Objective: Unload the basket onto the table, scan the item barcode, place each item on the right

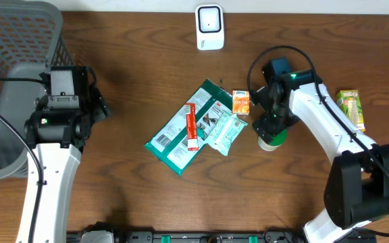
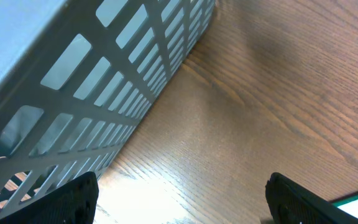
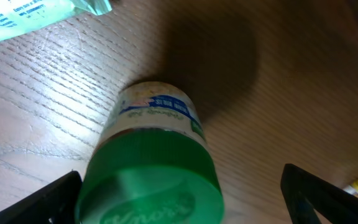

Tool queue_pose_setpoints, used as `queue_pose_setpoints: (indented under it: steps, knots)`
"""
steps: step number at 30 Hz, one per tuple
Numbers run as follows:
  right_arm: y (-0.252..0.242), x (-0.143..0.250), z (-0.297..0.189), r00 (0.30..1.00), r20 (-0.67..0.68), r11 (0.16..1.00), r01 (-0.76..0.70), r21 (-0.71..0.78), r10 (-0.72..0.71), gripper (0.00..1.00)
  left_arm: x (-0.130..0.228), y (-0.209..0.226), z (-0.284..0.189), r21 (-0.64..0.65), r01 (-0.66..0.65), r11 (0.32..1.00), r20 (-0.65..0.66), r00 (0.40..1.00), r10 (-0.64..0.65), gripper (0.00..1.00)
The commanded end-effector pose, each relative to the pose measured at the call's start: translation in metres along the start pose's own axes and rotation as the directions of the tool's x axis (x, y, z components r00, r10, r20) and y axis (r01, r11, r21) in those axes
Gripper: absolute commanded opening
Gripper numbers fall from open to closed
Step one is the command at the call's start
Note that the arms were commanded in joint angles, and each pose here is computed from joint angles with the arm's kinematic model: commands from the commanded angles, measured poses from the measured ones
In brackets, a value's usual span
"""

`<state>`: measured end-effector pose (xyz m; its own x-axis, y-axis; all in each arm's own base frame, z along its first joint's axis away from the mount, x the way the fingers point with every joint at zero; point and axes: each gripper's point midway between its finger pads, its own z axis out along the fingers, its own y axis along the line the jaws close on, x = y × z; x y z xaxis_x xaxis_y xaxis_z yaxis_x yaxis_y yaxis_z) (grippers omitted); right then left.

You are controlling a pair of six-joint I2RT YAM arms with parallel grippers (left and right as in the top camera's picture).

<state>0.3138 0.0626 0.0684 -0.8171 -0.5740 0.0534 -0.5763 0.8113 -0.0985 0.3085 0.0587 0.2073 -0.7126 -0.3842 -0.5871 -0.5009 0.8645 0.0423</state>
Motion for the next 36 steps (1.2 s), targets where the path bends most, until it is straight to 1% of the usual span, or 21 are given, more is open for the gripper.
queue_pose_setpoints:
  steps: [1,3,4,5,6,8,10,14,15,17,18,20,24,25,26,28,29,30,31,32,36]
  knots:
    - [0.009,0.004,0.006,0.997,0.012,0.996,0.074,-0.041,-0.073,0.93,-0.004,0.003,-0.003,-0.011,-0.001,1.000,0.014,1.000,0.001,0.87]
    - [0.015,0.006,0.011,0.997,0.012,0.995,0.077,-0.066,-0.076,0.86,-0.004,0.003,-0.003,-0.011,-0.001,1.000,0.014,1.000,0.001,0.87]
    - [0.016,0.008,0.012,0.997,0.006,0.995,0.077,-0.070,-0.077,0.77,-0.004,0.003,-0.003,-0.011,-0.001,1.000,0.014,1.000,0.001,0.87]
    - [0.017,0.010,0.014,0.997,0.000,0.994,0.075,-0.076,-0.076,0.54,-0.004,0.003,-0.003,-0.011,-0.001,1.000,0.014,1.000,0.001,0.87]
    - [0.018,0.009,0.014,0.998,0.001,0.995,0.066,-0.074,-0.066,0.47,-0.004,0.003,-0.003,-0.011,-0.001,1.000,0.014,1.000,0.001,0.87]
    - [0.017,0.006,0.014,0.999,0.014,0.997,0.048,-0.068,-0.047,0.45,-0.004,0.003,-0.003,-0.011,-0.001,1.000,0.014,1.000,0.001,0.87]
    - [0.014,0.000,0.014,0.999,0.035,0.998,0.009,-0.060,-0.007,0.41,-0.004,0.003,-0.003,-0.011,-0.001,1.000,0.014,1.000,0.001,0.87]
    - [0.009,-0.013,0.013,0.986,0.080,0.989,-0.139,-0.052,0.143,0.41,-0.004,0.003,-0.003,-0.011,-0.001,1.000,0.014,1.000,0.001,0.87]
    - [0.008,-0.017,0.013,0.974,0.094,0.978,-0.202,-0.054,0.207,0.41,-0.004,0.003,-0.003,-0.011,-0.001,1.000,0.014,1.000,0.001,0.87]
    - [0.005,-0.022,0.013,0.935,0.109,0.941,-0.332,-0.066,0.338,0.42,-0.004,0.003,-0.003,-0.011,-0.001,1.000,0.014,1.000,0.001,0.87]
    - [0.004,-0.024,0.012,0.901,0.111,0.908,-0.412,-0.076,0.419,0.43,-0.004,0.003,-0.003,-0.011,-0.001,1.000,0.014,1.000,0.001,0.87]
    - [0.007,-0.029,0.012,0.831,0.107,0.837,-0.535,-0.120,0.546,0.48,-0.004,0.003,-0.003,-0.011,-0.001,1.000,0.014,1.000,0.001,0.87]
    - [0.016,-0.033,0.010,0.714,0.062,0.710,-0.678,-0.191,0.698,0.48,-0.004,0.003,-0.003,-0.011,-0.001,1.000,0.014,1.000,0.001,0.87]
    - [0.019,-0.033,0.010,0.675,0.041,0.667,-0.715,-0.210,0.737,0.45,-0.004,0.003,-0.003,-0.011,-0.001,1.000,0.014,1.000,0.001,0.87]
    - [0.022,-0.033,0.010,0.651,0.024,0.638,-0.737,-0.222,0.759,0.45,-0.004,0.003,-0.003,-0.011,-0.001,1.000,0.014,1.000,0.001,0.87]
    - [0.027,-0.033,0.009,0.616,-0.006,0.597,-0.766,-0.240,0.788,0.58,-0.004,0.003,-0.003,-0.011,-0.001,1.000,0.014,1.000,0.001,0.87]
    - [0.029,-0.033,0.008,0.610,-0.020,0.586,-0.770,-0.251,0.792,0.64,-0.004,0.003,-0.003,-0.011,-0.001,1.000,0.014,1.000,0.001,0.87]
    - [0.031,-0.034,0.008,0.612,-0.025,0.586,-0.768,-0.259,0.791,0.74,-0.004,0.003,-0.003,-0.011,-0.001,1.000,0.014,1.000,0.001,0.87]
    - [0.032,-0.034,0.008,0.615,-0.028,0.587,-0.765,-0.265,0.788,0.99,-0.004,0.003,-0.003,-0.011,-0.001,1.000,0.014,1.000,0.001,0.87]
    - [0.032,-0.034,0.008,0.630,-0.022,0.603,-0.753,-0.265,0.777,0.99,-0.004,0.003,-0.003,-0.011,-0.001,1.000,0.014,1.000,0.001,0.87]
    - [0.027,-0.043,0.007,0.729,0.055,0.711,-0.645,-0.281,0.683,0.99,-0.004,0.003,-0.003,-0.011,-0.001,1.000,0.014,1.000,0.001,0.87]
